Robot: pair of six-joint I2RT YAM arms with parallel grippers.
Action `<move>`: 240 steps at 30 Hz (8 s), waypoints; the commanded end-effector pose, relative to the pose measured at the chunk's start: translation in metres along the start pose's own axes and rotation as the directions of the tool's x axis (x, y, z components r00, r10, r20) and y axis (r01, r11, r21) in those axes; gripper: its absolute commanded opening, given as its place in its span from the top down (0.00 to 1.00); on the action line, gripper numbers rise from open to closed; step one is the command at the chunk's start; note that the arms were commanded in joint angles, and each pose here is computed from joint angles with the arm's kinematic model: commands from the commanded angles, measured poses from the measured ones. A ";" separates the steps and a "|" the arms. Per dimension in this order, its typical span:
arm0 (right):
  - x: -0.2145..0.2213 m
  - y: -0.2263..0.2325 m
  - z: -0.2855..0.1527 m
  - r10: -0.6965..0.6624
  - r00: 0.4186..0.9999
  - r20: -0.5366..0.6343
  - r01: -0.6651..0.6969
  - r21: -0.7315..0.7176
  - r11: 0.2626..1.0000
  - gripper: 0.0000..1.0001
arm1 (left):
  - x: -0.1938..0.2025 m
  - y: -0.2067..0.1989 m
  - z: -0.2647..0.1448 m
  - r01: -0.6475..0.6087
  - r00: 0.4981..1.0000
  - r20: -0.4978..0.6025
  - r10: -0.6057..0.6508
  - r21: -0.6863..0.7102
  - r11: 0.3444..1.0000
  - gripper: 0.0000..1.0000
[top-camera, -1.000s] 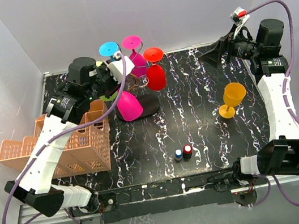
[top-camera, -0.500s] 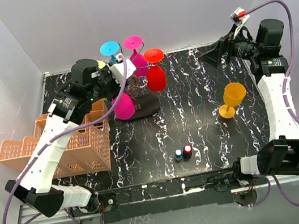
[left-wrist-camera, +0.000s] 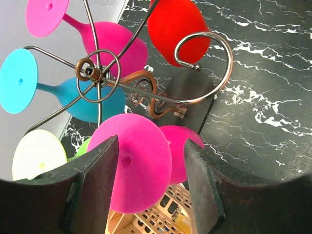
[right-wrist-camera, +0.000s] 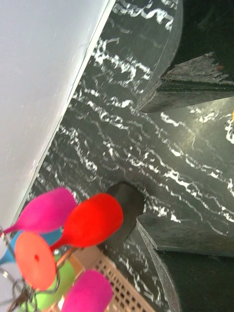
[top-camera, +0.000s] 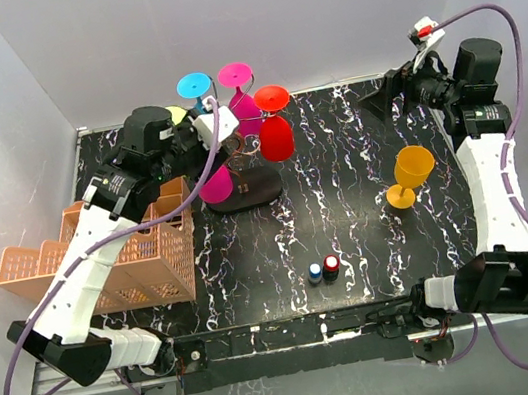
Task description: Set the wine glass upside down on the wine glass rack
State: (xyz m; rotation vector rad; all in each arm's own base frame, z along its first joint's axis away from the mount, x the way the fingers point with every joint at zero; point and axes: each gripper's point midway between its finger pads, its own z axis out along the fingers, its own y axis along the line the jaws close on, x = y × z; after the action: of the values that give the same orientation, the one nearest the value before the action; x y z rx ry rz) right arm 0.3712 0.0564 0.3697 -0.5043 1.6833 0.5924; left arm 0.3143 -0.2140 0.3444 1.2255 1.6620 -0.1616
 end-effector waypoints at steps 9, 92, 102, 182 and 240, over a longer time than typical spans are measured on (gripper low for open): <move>0.024 -0.051 -0.052 -0.114 0.975 -0.190 0.184 0.406 0.895 0.05 | -0.034 -0.001 -0.039 0.028 0.993 0.111 -0.029 0.017 0.999 0.26; -0.109 -0.046 -0.037 -0.081 0.985 0.153 0.017 0.380 0.925 0.92 | -0.088 0.113 -0.109 0.476 0.855 0.392 -0.338 -0.338 0.812 0.03; -0.171 0.006 -0.025 -0.075 0.950 0.304 0.017 0.187 0.982 0.92 | -0.116 0.099 -0.090 0.470 0.819 0.448 -0.359 -0.165 0.867 0.04; -0.148 0.123 0.011 -0.024 0.962 0.271 0.119 -0.339 0.933 0.92 | -0.131 0.022 0.041 0.780 0.397 0.099 -0.912 0.487 0.393 0.81; -0.121 0.049 -0.017 -0.109 0.969 0.222 0.116 -0.019 0.993 0.49 | -0.137 0.030 -0.010 0.035 0.954 0.300 -0.012 -0.070 0.997 1.00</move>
State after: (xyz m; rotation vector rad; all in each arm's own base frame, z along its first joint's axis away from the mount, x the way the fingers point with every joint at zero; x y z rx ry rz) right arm 0.3576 0.0879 0.4800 -0.5215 1.4923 0.6125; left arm 0.3273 -0.2817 0.4613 0.9523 1.4910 -0.4219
